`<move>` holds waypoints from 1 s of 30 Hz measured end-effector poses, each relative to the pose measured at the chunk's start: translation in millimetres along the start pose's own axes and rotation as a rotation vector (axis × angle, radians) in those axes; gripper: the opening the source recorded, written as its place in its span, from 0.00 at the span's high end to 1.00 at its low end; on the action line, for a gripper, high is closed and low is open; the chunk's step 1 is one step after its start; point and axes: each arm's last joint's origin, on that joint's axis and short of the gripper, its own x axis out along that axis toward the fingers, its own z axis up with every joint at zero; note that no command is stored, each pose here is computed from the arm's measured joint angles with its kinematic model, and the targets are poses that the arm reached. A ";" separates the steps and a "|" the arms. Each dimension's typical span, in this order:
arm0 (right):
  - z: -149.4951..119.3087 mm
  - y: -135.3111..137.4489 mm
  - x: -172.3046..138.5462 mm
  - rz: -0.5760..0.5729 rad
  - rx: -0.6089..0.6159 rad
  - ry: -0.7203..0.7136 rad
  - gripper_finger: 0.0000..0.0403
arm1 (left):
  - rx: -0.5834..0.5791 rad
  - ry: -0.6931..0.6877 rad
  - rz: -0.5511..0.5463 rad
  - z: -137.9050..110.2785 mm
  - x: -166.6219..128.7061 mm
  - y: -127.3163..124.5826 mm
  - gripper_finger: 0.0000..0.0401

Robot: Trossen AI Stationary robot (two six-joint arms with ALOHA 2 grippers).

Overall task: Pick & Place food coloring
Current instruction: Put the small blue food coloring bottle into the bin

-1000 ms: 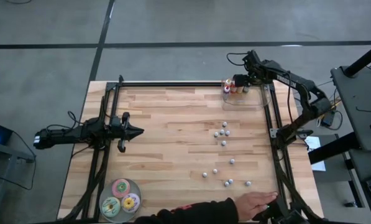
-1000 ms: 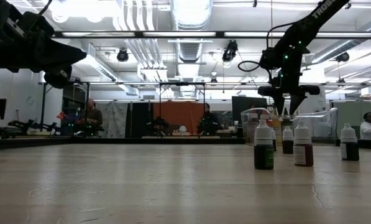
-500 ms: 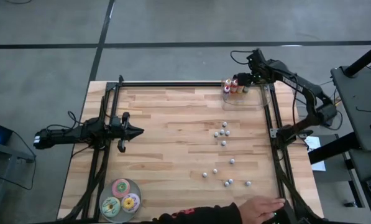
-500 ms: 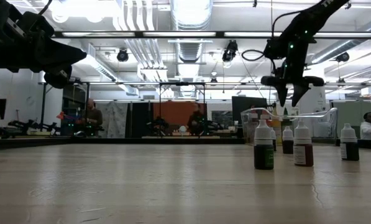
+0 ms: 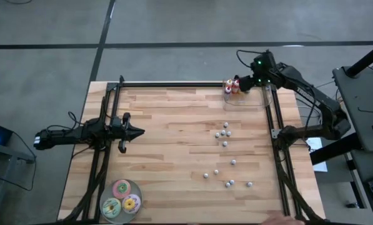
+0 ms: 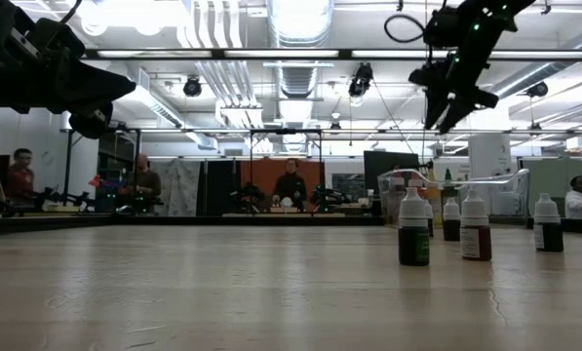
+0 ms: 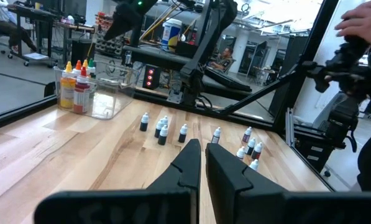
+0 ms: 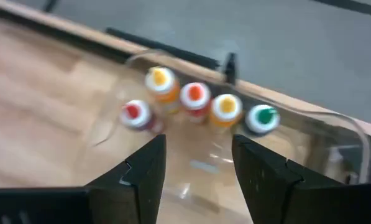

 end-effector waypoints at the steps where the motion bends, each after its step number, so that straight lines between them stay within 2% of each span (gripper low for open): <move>1: -1.3 1.8 -3.3 0.025 -0.018 -0.001 0.57 | 0.000 0.000 0.000 -0.1 0.0 0.0 1.00; 7: -11.2 10.7 -17.5 0.150 -0.187 0.027 0.57 | 0.000 0.000 0.000 -0.1 0.0 0.0 1.00; 14: -27.5 22.0 -28.3 0.211 -0.442 0.092 0.57 | 0.000 0.000 0.000 -0.1 0.0 0.0 1.00; 18: -36.2 30.1 -30.6 0.291 -0.566 0.143 0.57 | 0.000 0.000 0.000 0.0 0.0 0.0 1.00; 26: -49.2 54.3 -36.1 0.378 -0.703 0.156 0.57 | 0.000 0.001 0.000 -0.1 0.0 0.0 1.00; 30: -57.6 69.4 -37.0 0.416 -0.719 0.185 0.57 | 0.000 0.000 0.000 0.0 0.0 0.0 1.00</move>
